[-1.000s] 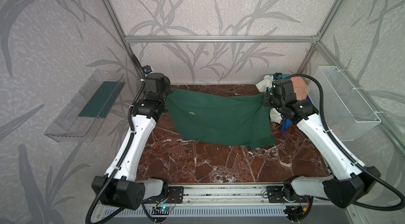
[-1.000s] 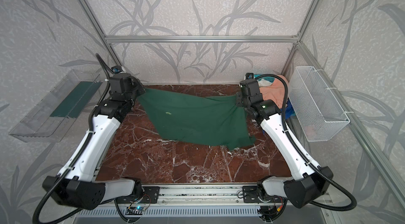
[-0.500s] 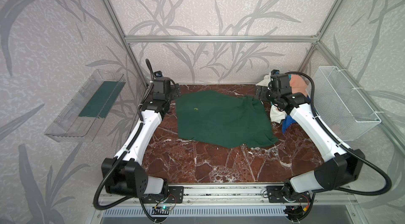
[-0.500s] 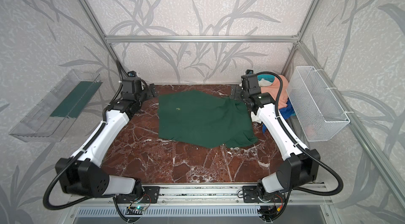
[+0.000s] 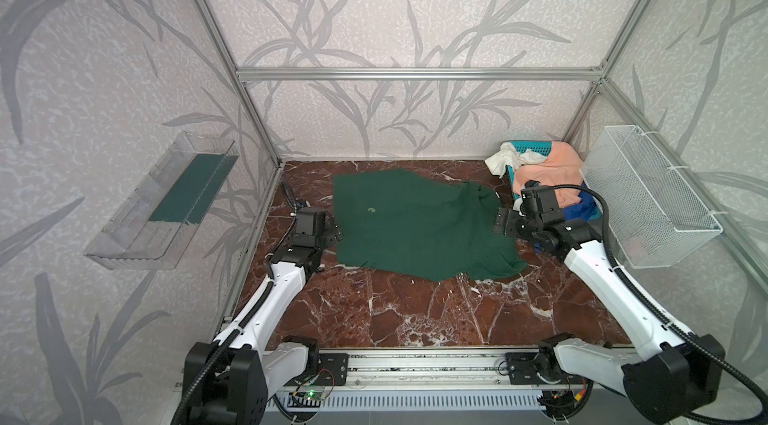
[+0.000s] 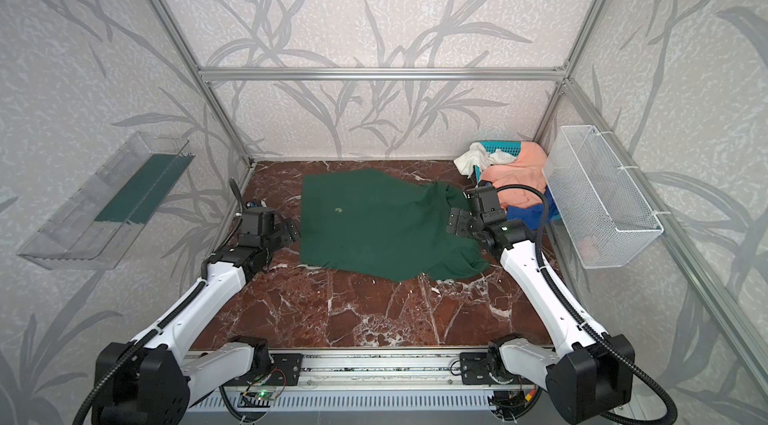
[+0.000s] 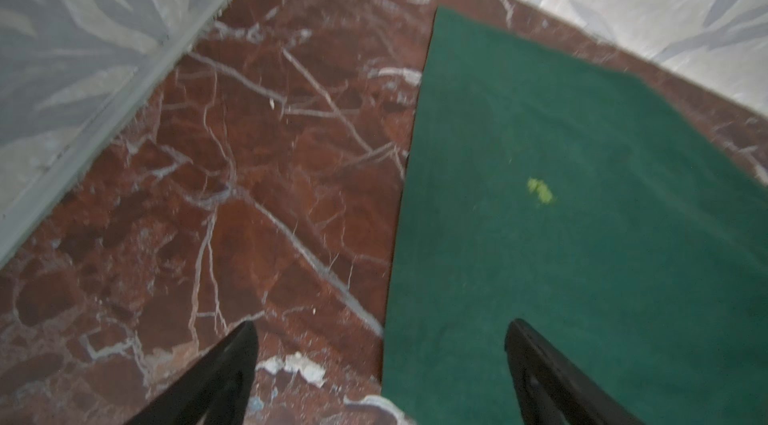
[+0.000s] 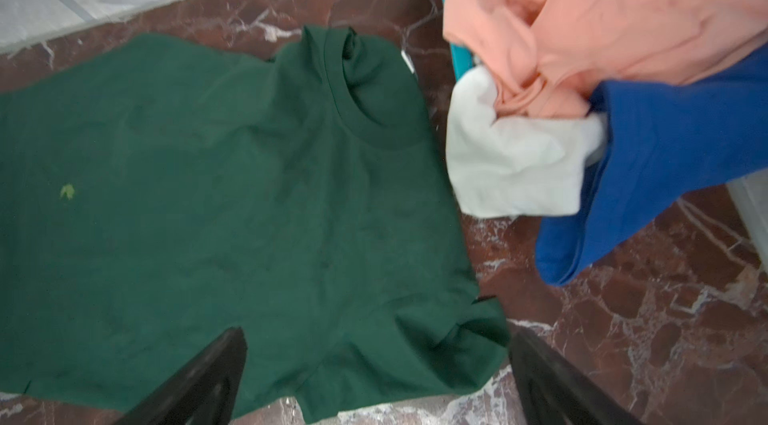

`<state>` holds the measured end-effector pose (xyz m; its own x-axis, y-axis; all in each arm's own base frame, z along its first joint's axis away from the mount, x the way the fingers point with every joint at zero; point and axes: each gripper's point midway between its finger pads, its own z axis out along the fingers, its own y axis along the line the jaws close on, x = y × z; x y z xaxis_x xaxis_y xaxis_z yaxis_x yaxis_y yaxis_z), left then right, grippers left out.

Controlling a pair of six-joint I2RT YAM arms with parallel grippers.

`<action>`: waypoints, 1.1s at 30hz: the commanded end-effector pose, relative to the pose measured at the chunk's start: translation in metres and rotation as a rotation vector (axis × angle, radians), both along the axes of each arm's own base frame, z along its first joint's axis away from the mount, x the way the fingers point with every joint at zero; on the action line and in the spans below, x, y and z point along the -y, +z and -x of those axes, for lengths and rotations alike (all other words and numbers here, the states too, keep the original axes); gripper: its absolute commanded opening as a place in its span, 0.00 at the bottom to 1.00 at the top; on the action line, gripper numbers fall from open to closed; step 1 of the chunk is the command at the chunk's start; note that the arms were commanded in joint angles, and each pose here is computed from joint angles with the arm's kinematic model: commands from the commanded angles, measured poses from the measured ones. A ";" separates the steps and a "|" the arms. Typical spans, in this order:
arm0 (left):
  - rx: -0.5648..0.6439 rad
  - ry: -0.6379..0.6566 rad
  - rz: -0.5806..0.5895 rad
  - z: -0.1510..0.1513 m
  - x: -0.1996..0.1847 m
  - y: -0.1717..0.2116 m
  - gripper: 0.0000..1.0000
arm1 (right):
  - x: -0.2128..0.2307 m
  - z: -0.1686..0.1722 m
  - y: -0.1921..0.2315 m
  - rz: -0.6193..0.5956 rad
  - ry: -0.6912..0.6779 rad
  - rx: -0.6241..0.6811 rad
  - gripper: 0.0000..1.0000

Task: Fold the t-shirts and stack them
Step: 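Lay the stretched green t-shirt flat on the table with both grippers, then grasp the near hem corners of the green t-shirt with both grippers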

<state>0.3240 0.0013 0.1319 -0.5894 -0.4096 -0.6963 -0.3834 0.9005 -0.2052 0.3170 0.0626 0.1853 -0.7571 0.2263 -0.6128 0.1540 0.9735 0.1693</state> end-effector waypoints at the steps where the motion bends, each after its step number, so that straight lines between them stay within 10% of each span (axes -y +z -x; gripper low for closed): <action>1: -0.007 0.002 0.102 0.001 0.013 -0.015 0.89 | -0.008 0.017 -0.024 -0.068 0.018 -0.086 0.99; 22: -0.326 -0.082 0.248 0.000 0.064 -0.109 0.58 | -0.007 0.038 -0.131 -0.039 0.007 -0.322 0.90; 29: -0.319 -0.108 0.319 -0.006 0.078 -0.116 0.32 | -0.012 0.035 -0.155 -0.060 -0.018 -0.442 0.83; 33: -0.320 -0.155 0.305 -0.011 0.080 -0.108 0.03 | -0.017 0.032 -0.168 -0.068 -0.002 -0.484 0.59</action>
<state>0.3350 -0.0742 0.0214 -0.8005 -0.4823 -0.3558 -0.3578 0.8608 -0.3618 0.2775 0.0733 0.0170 -0.9531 0.2379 -0.1872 0.2207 0.9694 0.1078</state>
